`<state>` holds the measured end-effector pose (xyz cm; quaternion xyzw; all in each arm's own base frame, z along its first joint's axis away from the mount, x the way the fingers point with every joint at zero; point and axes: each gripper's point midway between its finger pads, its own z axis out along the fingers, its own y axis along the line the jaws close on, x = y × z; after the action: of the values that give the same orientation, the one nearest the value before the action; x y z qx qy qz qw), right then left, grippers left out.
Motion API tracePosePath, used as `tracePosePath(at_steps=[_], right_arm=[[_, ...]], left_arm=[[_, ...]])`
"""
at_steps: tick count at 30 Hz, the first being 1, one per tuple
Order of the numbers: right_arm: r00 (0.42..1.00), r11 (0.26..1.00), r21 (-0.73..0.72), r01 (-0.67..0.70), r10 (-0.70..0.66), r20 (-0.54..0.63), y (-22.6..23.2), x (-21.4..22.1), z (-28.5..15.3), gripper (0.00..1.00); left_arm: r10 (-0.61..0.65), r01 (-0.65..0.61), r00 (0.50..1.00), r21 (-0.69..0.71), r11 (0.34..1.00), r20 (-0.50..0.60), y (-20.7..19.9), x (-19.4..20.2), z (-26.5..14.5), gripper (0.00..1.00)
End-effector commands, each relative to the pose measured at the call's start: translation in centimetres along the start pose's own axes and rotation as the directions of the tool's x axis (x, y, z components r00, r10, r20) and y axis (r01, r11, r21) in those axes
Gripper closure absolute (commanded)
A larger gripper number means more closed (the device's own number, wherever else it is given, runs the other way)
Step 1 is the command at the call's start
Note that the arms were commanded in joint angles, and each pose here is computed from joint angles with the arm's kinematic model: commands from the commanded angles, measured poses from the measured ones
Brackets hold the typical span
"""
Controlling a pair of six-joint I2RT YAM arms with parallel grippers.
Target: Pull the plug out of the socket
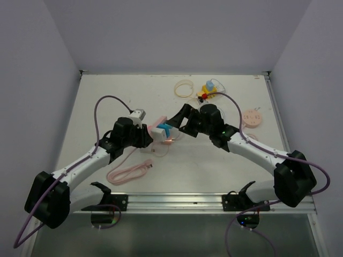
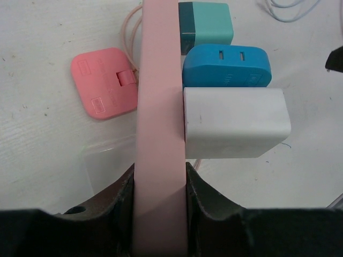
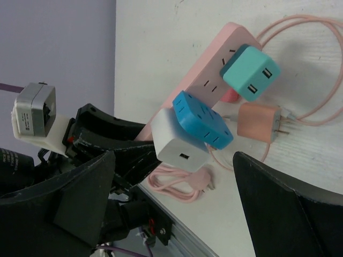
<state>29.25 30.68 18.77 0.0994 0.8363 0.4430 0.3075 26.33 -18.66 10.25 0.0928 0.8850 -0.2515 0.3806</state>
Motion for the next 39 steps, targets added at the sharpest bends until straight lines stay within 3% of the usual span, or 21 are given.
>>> tracePosePath(at_steps=[1,18,30,36,39], right_arm=[[0.996,0.995,0.050,-0.090,0.089,0.025,-1.3,0.7,0.1,0.04],[0.931,0.929,0.069,-0.364,0.362,0.036,-2.9,3.0,3.7,0.05],[0.892,0.892,0.041,-0.451,0.451,0.004,-1.8,3.9,4.9,0.12],[0.882,0.881,0.041,-0.471,0.471,0.012,-1.9,4.1,5.0,0.24],[0.875,0.874,0.044,-0.484,0.484,0.011,-2.1,4.2,5.0,0.38]], left_arm=[[-0.017,-0.002,0.984,0.103,0.995,0.179,-3.1,-6.0,0.3,1.00],[0.010,-0.020,0.988,0.066,0.998,0.153,-4.4,-5.7,2.1,1.00],[-0.050,0.042,0.970,0.043,0.998,0.236,-5.6,-6.9,2.1,1.00],[-0.050,0.041,0.965,0.037,0.998,0.258,-6.0,-7.1,2.1,1.00],[-0.053,0.050,0.961,0.018,0.999,0.272,-5.8,-7.2,1.9,1.00]])
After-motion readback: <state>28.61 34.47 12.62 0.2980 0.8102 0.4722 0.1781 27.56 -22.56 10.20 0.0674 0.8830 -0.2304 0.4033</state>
